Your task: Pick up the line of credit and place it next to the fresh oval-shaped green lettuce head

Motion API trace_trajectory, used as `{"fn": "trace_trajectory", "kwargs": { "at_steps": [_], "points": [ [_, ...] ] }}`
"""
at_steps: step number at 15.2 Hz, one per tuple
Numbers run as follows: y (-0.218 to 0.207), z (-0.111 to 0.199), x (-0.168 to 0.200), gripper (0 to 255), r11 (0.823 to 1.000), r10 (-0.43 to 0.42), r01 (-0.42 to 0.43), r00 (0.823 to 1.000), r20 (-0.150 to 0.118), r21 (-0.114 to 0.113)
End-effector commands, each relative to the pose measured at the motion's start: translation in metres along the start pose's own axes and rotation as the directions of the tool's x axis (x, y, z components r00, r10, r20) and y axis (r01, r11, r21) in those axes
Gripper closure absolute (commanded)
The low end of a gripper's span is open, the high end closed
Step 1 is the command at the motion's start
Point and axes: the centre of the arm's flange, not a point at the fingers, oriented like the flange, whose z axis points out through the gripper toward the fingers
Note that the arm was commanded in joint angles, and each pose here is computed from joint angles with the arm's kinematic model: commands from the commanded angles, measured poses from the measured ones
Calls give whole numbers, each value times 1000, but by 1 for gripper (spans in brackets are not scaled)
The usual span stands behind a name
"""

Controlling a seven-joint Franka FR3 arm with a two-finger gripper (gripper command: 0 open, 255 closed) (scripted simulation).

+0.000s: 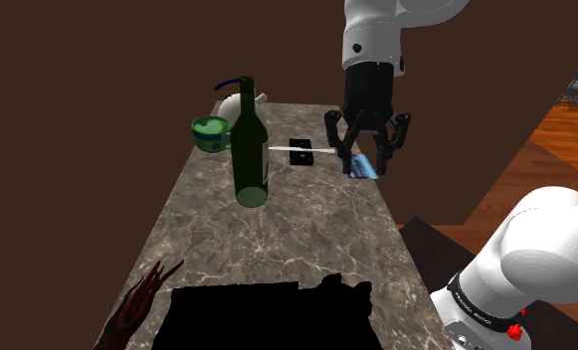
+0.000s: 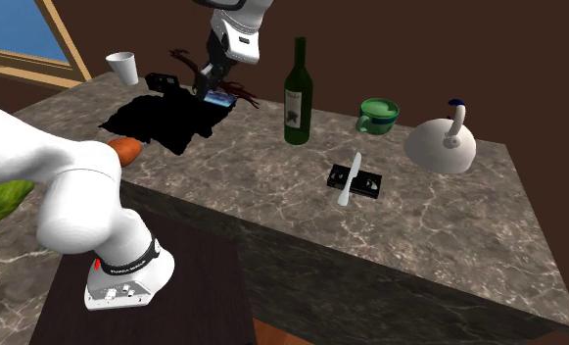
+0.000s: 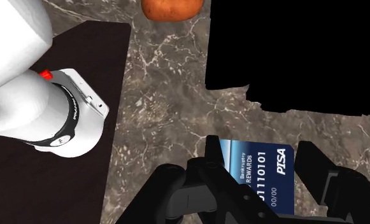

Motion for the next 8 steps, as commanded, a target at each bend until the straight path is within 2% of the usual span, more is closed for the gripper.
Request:
{"fn": "trace_trajectory", "kwargs": {
  "at_steps": [1,8],
  "points": [
    [10,15,-21,255,1000,1,-1,1000,0,0],
    [42,63,-93,255,1000,1,-1,1000,0,0]
  ]
}}
